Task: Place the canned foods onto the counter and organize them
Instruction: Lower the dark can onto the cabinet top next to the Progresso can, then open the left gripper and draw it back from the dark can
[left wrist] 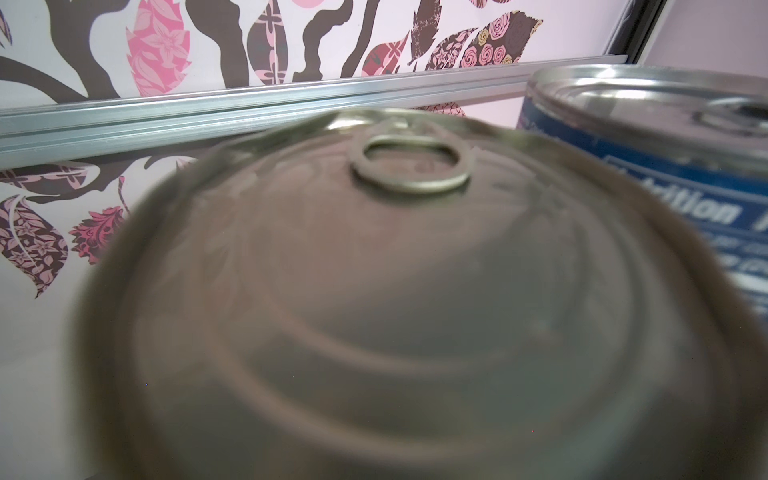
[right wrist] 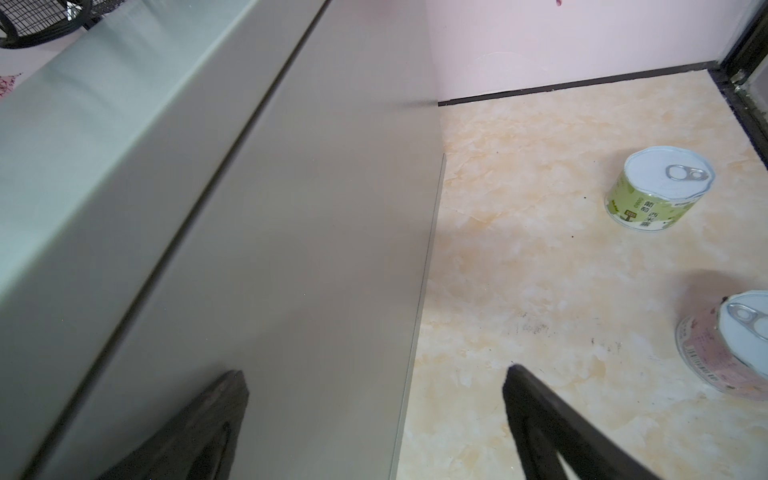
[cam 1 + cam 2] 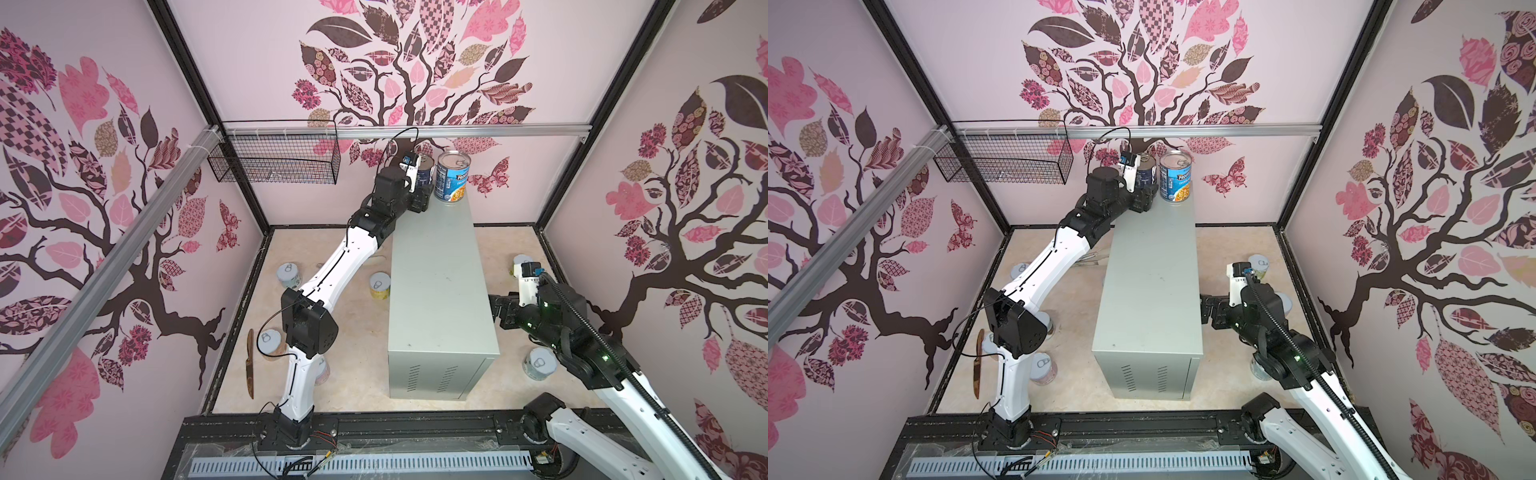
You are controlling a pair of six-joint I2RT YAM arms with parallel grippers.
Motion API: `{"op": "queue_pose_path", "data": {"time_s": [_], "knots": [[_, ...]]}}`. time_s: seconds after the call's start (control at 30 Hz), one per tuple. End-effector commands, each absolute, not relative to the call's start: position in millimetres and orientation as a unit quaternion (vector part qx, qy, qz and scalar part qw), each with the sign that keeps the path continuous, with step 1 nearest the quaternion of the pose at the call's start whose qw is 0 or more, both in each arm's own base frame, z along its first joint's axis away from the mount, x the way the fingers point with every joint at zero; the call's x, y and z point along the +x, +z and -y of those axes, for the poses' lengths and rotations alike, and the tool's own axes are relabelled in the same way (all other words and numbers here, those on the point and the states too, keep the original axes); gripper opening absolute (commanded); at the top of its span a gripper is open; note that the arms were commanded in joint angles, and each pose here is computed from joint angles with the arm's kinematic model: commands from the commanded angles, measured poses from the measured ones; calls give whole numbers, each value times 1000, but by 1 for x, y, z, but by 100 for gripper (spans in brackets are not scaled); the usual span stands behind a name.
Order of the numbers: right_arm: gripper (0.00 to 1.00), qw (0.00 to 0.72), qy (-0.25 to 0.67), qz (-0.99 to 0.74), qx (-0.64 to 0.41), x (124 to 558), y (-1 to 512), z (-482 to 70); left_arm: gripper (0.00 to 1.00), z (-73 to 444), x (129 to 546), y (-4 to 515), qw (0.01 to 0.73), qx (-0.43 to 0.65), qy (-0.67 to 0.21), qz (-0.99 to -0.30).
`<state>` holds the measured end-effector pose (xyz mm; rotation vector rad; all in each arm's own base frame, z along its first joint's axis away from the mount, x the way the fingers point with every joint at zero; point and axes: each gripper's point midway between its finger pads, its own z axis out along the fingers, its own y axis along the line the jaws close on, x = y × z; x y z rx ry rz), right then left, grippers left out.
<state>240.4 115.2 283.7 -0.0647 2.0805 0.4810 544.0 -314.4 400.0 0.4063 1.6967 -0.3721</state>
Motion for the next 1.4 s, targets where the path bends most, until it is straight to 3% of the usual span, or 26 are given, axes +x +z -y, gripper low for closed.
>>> {"op": "queue_pose_path", "data": {"time_s": [0.0, 0.7, 0.93, 1.17, 1.37], "knots": [[100, 484, 245, -838, -63, 237, 299, -138, 58, 315, 546, 419, 648, 177, -168, -721], [100, 500, 225, -835, -35, 237, 307, -124, 62, 316, 548, 417, 646, 180, -168, -723], [100, 502, 222, -835, -35, 238, 309, -123, 72, 317, 544, 417, 643, 179, -177, -724], [100, 502, 223, -835, -35, 238, 309, -124, 88, 311, 535, 427, 649, 180, -174, -718], [100, 504, 223, -834, -34, 238, 313, -123, 92, 304, 524, 441, 657, 179, -171, -712]]}}
